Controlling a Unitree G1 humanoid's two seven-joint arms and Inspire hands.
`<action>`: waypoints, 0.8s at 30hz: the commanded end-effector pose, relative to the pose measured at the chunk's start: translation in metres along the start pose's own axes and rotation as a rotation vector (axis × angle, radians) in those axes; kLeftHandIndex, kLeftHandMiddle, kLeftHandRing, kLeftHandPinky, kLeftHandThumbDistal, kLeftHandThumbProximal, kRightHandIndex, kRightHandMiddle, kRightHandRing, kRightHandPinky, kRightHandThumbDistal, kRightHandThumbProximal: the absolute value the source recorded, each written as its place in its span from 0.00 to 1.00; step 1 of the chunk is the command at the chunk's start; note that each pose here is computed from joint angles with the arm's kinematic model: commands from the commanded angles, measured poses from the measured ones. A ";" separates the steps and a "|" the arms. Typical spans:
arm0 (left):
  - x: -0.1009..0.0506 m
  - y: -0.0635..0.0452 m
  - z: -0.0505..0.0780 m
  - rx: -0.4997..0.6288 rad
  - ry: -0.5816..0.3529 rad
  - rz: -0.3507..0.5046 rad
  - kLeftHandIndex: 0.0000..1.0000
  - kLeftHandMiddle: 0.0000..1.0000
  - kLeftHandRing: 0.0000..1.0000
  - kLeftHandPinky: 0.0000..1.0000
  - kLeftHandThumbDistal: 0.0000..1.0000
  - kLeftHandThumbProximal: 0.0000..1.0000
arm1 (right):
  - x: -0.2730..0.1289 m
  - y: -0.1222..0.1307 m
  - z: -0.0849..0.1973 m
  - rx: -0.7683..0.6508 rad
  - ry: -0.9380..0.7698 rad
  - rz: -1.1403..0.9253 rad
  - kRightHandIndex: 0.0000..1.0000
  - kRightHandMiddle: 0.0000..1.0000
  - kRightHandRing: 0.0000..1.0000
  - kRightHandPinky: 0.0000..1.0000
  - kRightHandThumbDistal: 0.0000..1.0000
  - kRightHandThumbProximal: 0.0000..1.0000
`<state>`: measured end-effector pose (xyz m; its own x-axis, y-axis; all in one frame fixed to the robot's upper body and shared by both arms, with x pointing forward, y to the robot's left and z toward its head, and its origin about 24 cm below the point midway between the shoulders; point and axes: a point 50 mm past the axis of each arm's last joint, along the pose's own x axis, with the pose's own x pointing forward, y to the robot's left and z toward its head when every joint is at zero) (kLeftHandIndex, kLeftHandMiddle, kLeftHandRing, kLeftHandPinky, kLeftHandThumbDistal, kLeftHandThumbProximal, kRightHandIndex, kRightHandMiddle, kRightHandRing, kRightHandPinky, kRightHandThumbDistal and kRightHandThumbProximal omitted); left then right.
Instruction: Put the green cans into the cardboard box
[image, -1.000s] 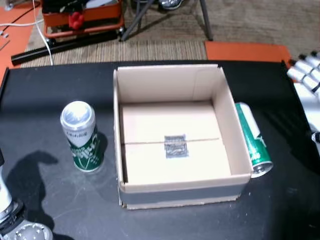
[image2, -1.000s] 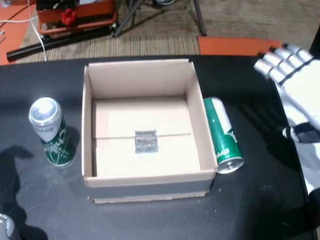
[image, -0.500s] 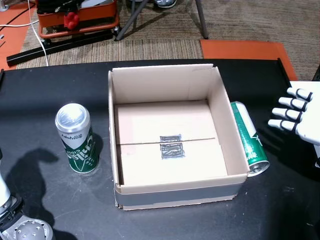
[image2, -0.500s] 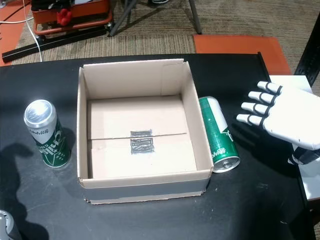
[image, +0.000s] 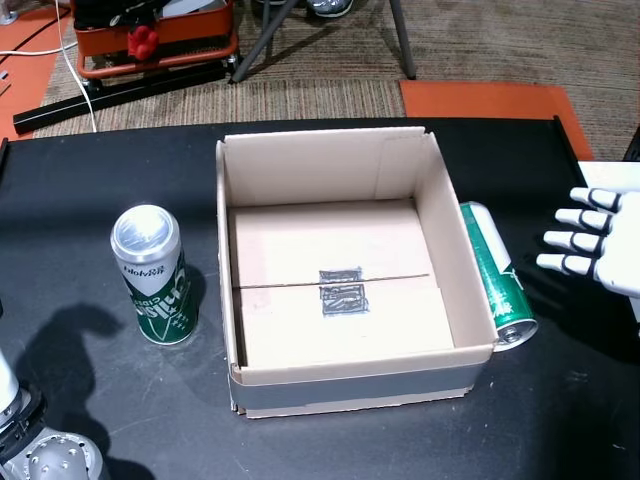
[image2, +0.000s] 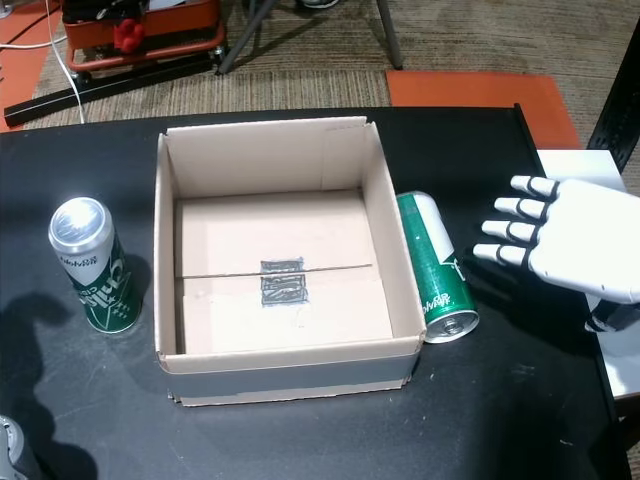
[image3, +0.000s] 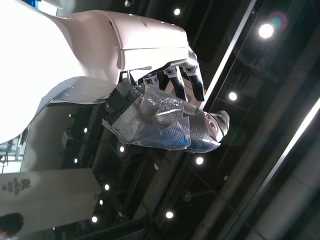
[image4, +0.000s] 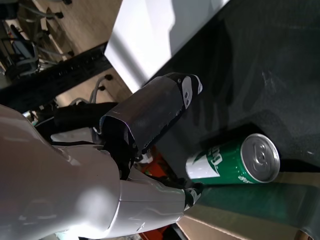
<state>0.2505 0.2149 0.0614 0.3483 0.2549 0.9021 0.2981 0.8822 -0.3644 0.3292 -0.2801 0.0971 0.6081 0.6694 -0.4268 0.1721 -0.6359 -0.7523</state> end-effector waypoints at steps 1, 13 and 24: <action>-0.032 -0.019 -0.005 -0.030 0.026 0.126 0.36 0.49 0.72 0.74 0.49 0.56 | 0.009 -0.010 -0.005 -0.030 -0.004 -0.027 1.00 1.00 1.00 1.00 1.00 0.33; -0.033 -0.023 -0.007 -0.031 0.018 0.152 0.35 0.48 0.71 0.74 0.49 0.56 | 0.031 -0.022 -0.008 -0.056 0.005 -0.027 1.00 1.00 1.00 1.00 1.00 0.32; -0.031 -0.023 -0.007 -0.078 -0.010 0.142 0.39 0.49 0.75 0.76 0.45 0.53 | 0.040 -0.024 -0.005 -0.026 0.012 -0.023 1.00 1.00 1.00 1.00 1.00 0.33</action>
<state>0.2546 0.2105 0.0644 0.3234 0.2792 0.9041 0.3308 0.8618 -0.3845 0.3515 -0.2428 0.0987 0.6048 0.6778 -0.4181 0.2153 -0.6446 -0.7336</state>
